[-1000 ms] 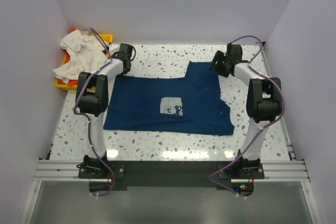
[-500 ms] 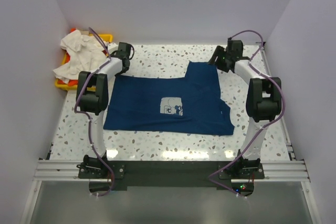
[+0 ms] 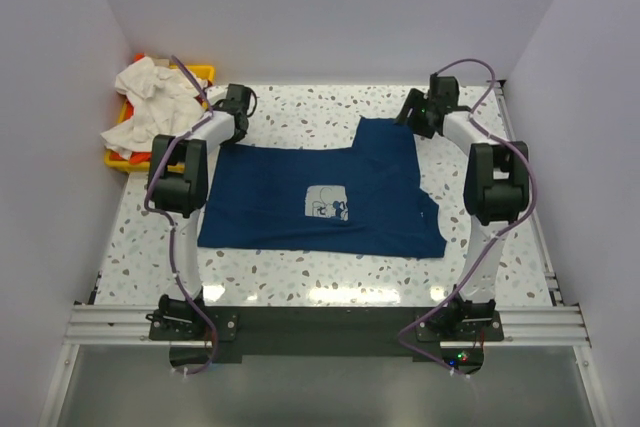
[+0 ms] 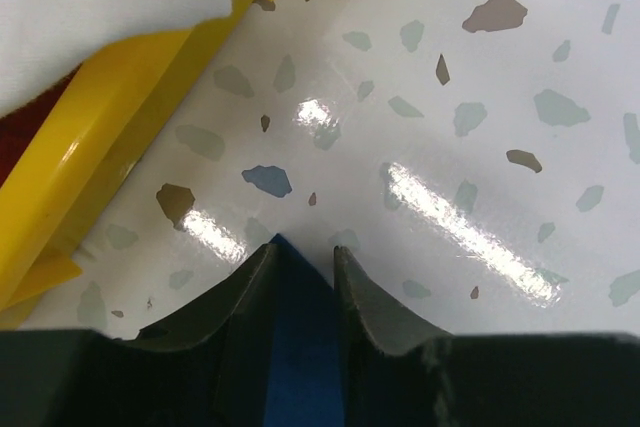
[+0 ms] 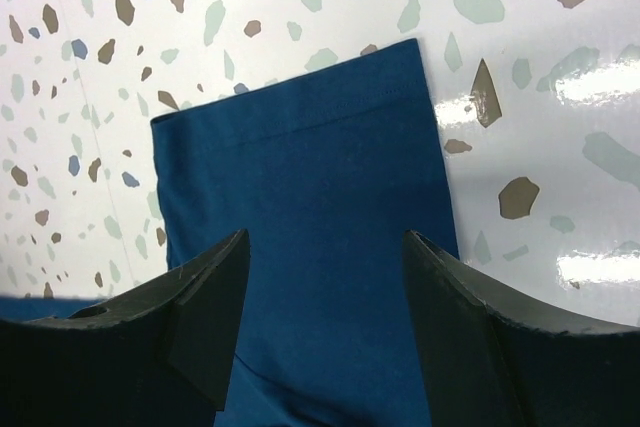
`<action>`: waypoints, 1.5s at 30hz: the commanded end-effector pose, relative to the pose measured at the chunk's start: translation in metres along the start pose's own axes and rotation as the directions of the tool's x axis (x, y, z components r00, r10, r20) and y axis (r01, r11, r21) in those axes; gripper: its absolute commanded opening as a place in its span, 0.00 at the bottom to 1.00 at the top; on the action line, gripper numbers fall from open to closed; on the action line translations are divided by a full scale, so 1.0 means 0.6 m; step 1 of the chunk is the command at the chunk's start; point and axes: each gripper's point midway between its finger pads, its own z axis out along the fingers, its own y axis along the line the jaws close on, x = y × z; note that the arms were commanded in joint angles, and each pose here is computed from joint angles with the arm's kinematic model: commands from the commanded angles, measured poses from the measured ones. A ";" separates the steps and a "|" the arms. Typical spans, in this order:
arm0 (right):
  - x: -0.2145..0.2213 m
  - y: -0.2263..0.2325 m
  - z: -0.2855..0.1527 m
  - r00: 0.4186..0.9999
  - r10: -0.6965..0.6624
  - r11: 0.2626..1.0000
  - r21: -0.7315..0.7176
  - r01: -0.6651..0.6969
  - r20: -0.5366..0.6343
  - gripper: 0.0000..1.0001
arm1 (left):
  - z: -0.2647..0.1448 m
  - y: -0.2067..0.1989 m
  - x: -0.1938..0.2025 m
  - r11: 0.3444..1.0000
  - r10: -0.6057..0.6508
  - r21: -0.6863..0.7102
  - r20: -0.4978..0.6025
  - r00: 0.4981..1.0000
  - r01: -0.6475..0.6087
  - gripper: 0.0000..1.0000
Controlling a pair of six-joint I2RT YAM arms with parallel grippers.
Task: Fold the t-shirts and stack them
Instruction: Fold the tshirt
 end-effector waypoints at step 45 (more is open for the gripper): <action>-0.016 -0.047 0.094 0.973 -0.220 0.895 0.383 0.228 -0.066 0.19 | -0.016 0.002 -0.009 0.997 0.016 0.069 0.034 0.999 -0.018 0.00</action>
